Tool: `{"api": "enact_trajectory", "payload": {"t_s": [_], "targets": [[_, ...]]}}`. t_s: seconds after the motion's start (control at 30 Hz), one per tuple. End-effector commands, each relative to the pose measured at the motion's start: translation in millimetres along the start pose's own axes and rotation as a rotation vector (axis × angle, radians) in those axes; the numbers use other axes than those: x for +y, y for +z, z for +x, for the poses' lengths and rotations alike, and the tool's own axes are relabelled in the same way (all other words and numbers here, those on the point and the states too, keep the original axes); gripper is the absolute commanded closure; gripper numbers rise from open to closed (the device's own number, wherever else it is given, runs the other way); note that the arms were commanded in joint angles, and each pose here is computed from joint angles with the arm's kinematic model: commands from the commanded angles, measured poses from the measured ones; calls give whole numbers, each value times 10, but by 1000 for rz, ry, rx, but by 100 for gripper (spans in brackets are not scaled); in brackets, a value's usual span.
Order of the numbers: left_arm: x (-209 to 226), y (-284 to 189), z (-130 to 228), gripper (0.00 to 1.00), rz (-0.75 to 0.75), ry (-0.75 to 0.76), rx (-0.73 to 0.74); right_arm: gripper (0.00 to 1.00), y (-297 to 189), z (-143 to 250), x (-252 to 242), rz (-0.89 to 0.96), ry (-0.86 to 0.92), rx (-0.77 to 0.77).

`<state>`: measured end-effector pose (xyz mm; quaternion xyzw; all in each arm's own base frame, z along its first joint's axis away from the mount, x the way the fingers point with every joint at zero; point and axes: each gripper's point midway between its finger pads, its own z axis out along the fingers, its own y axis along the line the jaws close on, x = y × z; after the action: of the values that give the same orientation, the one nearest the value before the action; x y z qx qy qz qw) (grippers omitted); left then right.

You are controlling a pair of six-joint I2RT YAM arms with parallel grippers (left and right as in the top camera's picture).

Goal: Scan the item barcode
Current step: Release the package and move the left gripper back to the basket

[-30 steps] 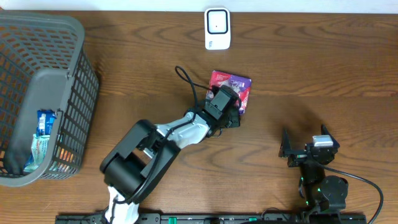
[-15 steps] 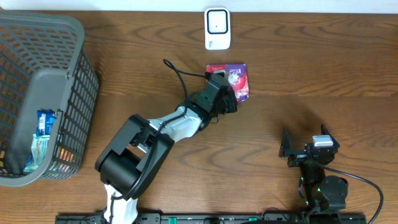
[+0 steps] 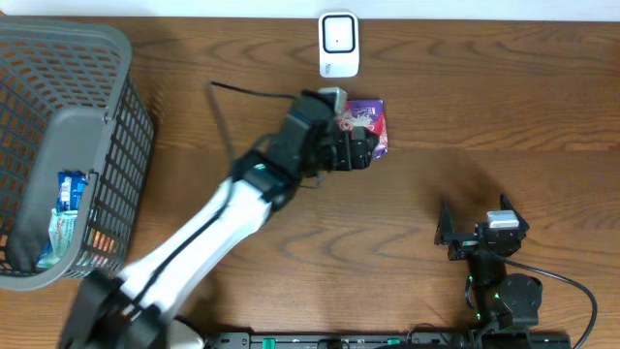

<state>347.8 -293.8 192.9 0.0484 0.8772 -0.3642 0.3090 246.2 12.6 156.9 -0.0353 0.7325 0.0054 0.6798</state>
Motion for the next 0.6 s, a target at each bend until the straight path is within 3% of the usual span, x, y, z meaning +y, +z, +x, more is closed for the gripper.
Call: {"api": "enact_trajectory", "payload": {"t_s": [0.0, 0.17, 0.3, 0.37, 0.57], "targets": [[15, -675, -508, 1, -8, 118, -162, 1, -2, 8, -29, 14, -12, 1], [558, -1709, -1180, 2, -148, 45, -443, 1, -2, 8, -29, 14, -12, 1], [1153, -2613, -1516, 2, -323, -36, -673, 1, -2, 8, -29, 14, -12, 1], [1473, -3090, -1578, 2, -433, -76, -776, 1, -2, 8, -29, 14, -12, 1], [2153, -3856, -1445, 2, -701, -149, -871, 1, -2, 8, -29, 14, -12, 1]]}}
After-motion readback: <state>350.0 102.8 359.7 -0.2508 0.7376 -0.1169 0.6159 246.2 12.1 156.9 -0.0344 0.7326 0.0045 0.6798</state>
